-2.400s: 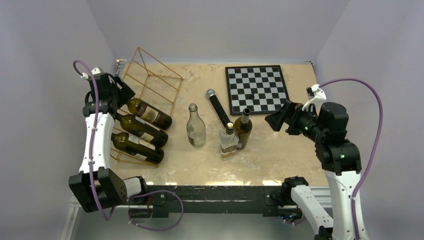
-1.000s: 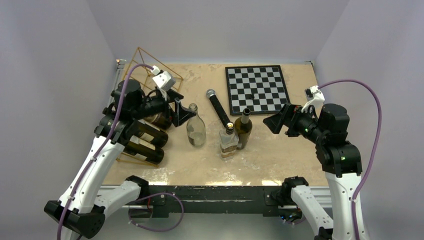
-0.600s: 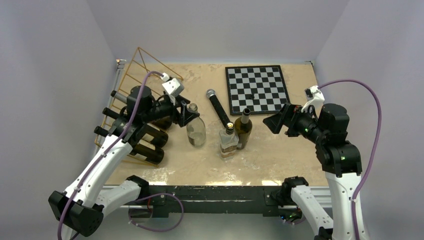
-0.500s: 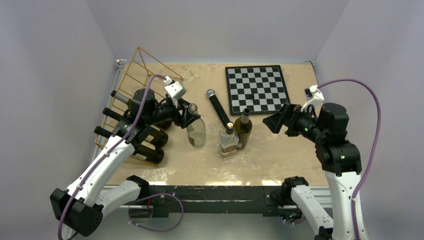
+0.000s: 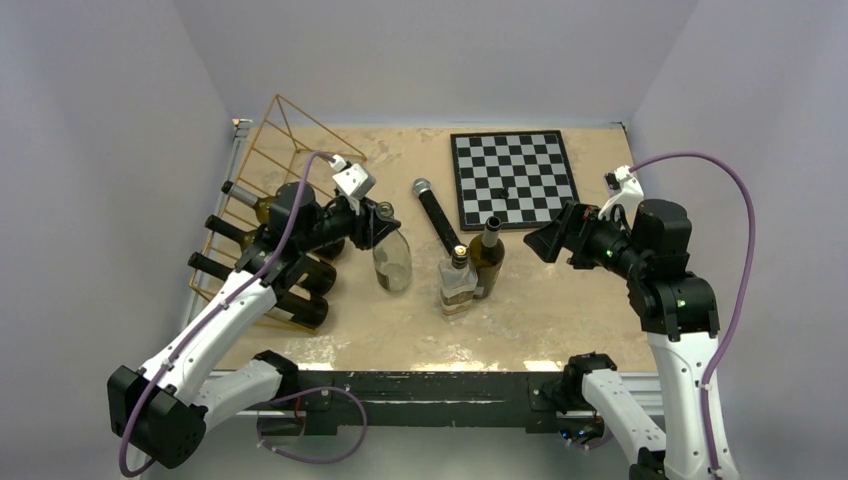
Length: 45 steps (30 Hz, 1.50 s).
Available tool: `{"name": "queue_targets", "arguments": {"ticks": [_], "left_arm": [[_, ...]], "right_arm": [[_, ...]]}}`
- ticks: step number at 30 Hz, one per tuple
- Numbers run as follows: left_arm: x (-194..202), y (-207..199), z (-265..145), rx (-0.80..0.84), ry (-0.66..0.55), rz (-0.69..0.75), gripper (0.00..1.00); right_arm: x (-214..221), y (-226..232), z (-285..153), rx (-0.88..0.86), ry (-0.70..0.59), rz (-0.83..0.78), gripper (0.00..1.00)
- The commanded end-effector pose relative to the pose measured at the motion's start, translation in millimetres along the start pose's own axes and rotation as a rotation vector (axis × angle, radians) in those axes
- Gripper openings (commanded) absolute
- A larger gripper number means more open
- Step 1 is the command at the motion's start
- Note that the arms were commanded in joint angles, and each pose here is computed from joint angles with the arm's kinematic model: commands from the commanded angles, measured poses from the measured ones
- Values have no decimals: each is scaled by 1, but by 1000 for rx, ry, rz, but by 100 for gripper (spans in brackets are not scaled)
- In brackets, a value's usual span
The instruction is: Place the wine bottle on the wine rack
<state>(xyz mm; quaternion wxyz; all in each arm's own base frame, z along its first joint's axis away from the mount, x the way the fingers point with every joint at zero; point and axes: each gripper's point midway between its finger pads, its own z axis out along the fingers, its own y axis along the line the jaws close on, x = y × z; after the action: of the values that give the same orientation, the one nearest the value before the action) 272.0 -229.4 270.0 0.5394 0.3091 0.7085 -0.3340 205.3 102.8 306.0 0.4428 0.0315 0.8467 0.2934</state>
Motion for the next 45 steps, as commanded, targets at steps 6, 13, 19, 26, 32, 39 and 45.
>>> {"name": "queue_targets", "arguments": {"ticks": [6, 13, 19, 26, 32, 39, 45], "left_arm": [[-31, -4, -6, -3, -111, 54, 3], [-57, 8, -22, -130, -129, 5, 0], [-90, 9, -26, -169, -153, -83, 0], [-129, 16, -36, -250, -179, -167, 0], [-149, 29, -46, -348, -221, -199, 0], [-152, 60, -40, -437, -220, -359, 0], [-156, 89, -46, -444, -260, -448, 0]], "right_arm": [[-6, 6, -1, -27, -21, -4, 98], [-4, 4, 0, -23, -18, -1, 98], [-2, 5, 1, -29, -13, 4, 98], [-2, 4, -2, -19, -23, 0, 98], [0, 3, -2, -19, -21, 2, 98], [-1, 2, -1, -17, -22, 6, 98], [-5, 3, -10, 3, -45, -11, 99]]}}
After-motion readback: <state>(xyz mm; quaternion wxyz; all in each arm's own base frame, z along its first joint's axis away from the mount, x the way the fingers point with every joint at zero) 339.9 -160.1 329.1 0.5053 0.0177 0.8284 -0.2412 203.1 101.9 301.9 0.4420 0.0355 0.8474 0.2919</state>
